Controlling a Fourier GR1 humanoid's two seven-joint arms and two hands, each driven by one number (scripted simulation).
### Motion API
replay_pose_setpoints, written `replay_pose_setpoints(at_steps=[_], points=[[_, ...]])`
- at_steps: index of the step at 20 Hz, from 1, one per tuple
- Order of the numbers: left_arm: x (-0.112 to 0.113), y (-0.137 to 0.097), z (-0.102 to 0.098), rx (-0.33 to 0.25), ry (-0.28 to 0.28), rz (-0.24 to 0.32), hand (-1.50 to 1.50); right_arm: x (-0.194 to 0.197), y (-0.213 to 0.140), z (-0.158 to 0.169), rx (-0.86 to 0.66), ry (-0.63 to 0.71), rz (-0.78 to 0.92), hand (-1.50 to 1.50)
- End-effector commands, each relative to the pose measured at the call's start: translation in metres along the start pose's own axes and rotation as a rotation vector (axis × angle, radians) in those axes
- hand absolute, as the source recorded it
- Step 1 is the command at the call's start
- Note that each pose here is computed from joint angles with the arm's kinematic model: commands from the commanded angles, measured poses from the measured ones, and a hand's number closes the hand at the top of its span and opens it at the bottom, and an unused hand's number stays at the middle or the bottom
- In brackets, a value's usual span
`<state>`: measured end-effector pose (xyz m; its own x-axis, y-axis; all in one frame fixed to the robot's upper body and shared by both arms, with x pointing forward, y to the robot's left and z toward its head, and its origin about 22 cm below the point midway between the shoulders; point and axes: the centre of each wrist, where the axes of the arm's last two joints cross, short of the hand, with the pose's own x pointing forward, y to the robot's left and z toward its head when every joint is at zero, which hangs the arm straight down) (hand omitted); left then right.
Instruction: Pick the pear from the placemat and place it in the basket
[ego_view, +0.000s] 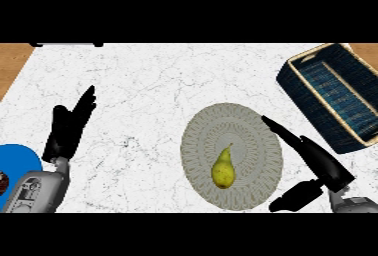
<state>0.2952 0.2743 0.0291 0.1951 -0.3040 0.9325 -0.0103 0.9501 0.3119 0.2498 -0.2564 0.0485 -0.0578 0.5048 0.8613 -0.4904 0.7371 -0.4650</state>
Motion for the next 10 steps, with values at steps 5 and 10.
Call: replay_pose_setpoints(at_steps=[5, 10], points=[[-0.005, 0.003, -0.005, -0.006, 0.0, -0.004, 0.0, -0.014, 0.028, -0.019, 0.016, -0.007, 0.032, -1.5], [0.001, -0.001, -0.009, -0.003, 0.007, 0.003, 0.0, -0.022, 0.044, -0.031, 0.003, 0.0, 0.01, -1.5]])
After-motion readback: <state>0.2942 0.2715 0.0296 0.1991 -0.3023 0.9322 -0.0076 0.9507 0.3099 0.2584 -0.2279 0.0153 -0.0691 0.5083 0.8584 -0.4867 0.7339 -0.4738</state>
